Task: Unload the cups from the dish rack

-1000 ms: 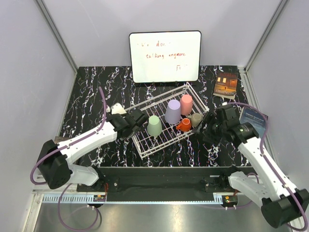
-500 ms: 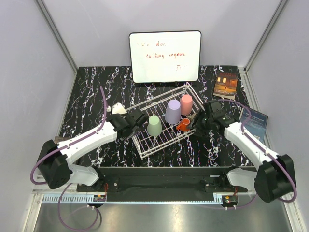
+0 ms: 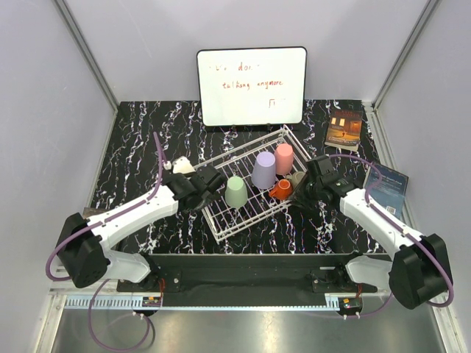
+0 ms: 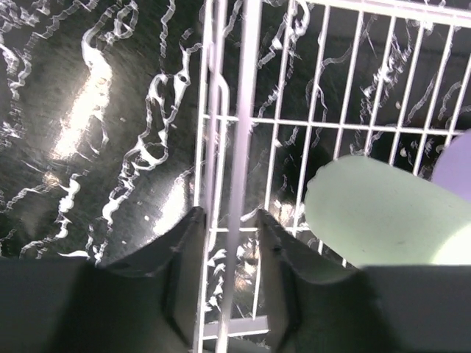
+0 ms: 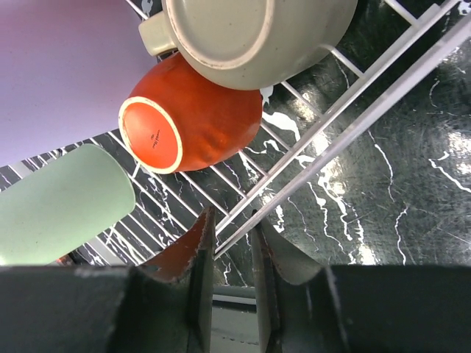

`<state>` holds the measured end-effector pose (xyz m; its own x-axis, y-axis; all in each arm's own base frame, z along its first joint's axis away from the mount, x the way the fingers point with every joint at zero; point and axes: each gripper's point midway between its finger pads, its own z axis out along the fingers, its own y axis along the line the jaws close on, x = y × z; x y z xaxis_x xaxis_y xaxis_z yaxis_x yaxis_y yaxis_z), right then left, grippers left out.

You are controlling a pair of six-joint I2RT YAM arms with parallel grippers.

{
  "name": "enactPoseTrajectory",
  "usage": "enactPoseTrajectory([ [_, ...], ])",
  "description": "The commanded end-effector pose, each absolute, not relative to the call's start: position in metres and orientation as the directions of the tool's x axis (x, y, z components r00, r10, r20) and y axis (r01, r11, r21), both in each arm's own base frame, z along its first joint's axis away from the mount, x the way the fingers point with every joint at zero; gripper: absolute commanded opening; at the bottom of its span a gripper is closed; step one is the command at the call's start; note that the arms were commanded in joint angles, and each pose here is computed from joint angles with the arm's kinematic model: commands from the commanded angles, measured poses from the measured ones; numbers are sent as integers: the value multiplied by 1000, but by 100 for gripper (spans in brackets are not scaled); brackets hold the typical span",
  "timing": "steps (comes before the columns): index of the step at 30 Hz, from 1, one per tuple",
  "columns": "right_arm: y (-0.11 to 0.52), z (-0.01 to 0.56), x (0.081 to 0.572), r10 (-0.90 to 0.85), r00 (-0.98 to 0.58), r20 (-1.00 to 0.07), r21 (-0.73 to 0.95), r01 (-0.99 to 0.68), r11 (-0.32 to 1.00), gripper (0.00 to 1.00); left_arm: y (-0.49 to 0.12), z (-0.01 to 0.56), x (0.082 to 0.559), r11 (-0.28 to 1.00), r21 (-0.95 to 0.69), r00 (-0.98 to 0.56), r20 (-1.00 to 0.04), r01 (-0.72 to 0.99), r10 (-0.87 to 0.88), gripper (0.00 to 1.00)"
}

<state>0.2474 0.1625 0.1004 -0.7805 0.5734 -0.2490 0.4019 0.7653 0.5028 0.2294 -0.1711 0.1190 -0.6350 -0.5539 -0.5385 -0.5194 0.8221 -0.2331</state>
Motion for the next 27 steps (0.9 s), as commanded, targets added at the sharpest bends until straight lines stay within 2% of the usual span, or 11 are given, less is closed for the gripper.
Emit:
enactPoseTrajectory([
  [1, 157, 106, 241, 533, -788, -309, 487, 351, 800, 0, -205, 139, 234, 833, -345, -674, -490, -432, -553, 53],
  [3, 154, 109, 241, 528, -783, -329, 479, 343, 808, 0, -201, 142, 234, 853, -323, -687, -507, -409, -521, 71],
  [4, 151, 109, 239, 521, -786, -331, 468, 343, 814, 0, -199, 143, 233, 859, -314, -690, -512, -404, -511, 84],
  [7, 141, 112, 237, 492, -790, -367, 418, 332, 845, 0, -191, 154, 232, 877, -304, -686, -547, -372, -481, 99],
  [12, 124, 122, 241, 408, -800, -439, 315, 289, 904, 0, -175, 186, 239, 924, -271, -650, -656, -271, -384, 99],
  [19, 113, 123, 244, 247, -859, -448, 171, 188, 967, 0, -159, 228, 263, 966, -173, -568, -784, -191, -253, 99],
  [27, 109, 124, 241, 191, -874, -446, 132, 147, 980, 0, -164, 226, 315, 997, 75, -593, -802, 4, 63, 99],
])
